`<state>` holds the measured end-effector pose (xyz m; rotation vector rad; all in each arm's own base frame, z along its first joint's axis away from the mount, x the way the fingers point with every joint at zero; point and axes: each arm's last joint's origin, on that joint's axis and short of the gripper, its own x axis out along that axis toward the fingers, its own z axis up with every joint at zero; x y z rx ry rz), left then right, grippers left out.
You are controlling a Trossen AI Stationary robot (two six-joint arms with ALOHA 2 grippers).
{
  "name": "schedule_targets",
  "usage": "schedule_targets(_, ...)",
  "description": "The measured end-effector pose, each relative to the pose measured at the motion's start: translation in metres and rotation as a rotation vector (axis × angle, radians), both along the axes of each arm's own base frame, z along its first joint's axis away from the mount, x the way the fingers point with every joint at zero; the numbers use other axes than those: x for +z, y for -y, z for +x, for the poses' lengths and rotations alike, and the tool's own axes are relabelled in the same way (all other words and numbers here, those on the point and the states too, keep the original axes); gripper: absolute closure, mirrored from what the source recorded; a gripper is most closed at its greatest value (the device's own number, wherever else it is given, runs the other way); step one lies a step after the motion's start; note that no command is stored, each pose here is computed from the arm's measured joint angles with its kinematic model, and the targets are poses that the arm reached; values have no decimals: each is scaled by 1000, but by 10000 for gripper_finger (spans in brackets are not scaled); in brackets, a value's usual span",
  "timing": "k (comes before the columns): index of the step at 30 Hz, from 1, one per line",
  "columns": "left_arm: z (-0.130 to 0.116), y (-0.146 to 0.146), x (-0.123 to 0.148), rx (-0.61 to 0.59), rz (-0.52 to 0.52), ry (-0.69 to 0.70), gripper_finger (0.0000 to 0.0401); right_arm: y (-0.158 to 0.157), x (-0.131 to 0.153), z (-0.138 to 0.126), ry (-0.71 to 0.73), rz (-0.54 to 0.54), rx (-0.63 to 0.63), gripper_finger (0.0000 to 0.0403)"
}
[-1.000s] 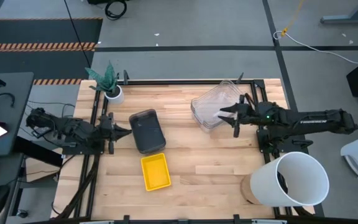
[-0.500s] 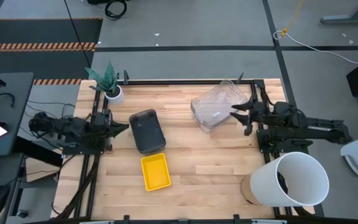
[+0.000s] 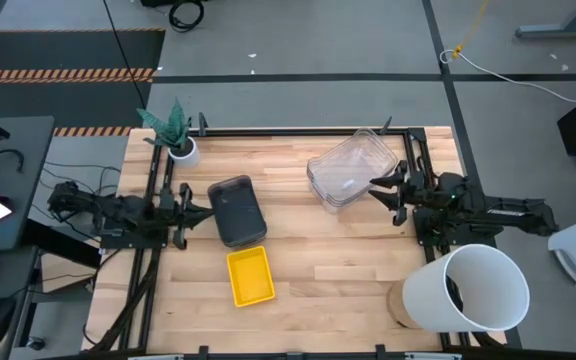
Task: Stack baskets by color
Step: Return to Home Position
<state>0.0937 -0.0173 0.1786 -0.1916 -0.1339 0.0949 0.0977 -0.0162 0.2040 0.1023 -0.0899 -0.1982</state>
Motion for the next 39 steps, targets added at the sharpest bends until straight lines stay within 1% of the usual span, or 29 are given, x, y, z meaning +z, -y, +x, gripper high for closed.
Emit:
schedule_targets(6, -2, 4, 11, -150, -4, 124, 398, 1, -20, 2, 15, -3, -8, 241)
schedule_targets(11, -2, 5, 11, -185, 84, 121, 397, 0, -29, 2, 20, 5, -4, 241)
schedule_targets(13, -2, 6, 10, -205, 129, 119, 397, 0, -28, 1, 29, 28, -2, 241)
schedule_targets(17, -1, 7, 8, -239, 182, 95, 397, 0, -28, 1, 41, 61, 0, 241)
schedule_targets(19, -1, 8, 6, -253, 189, 77, 397, 0, -27, 1, 49, 69, 2, 241)
schedule_targets(23, -1, 10, 5, -322, 182, 77, 397, 0, -25, 1, 76, 75, 3, 241)
schedule_targets(28, -2, 12, 6, -389, 162, 92, 395, 2, -23, 0, 110, 122, -42, 241)
schedule_targets(31, -2, 12, 7, -401, 186, 108, 394, 2, -23, 0, 106, 113, -42, 241)
schedule_targets(35, -2, 12, 7, -389, 255, 110, 394, 2, -23, 0, 105, 113, -42, 241)
schedule_targets(39, -2, 12, 7, -389, 258, 110, 391, 2, -23, 0, 105, 112, -42, 241)
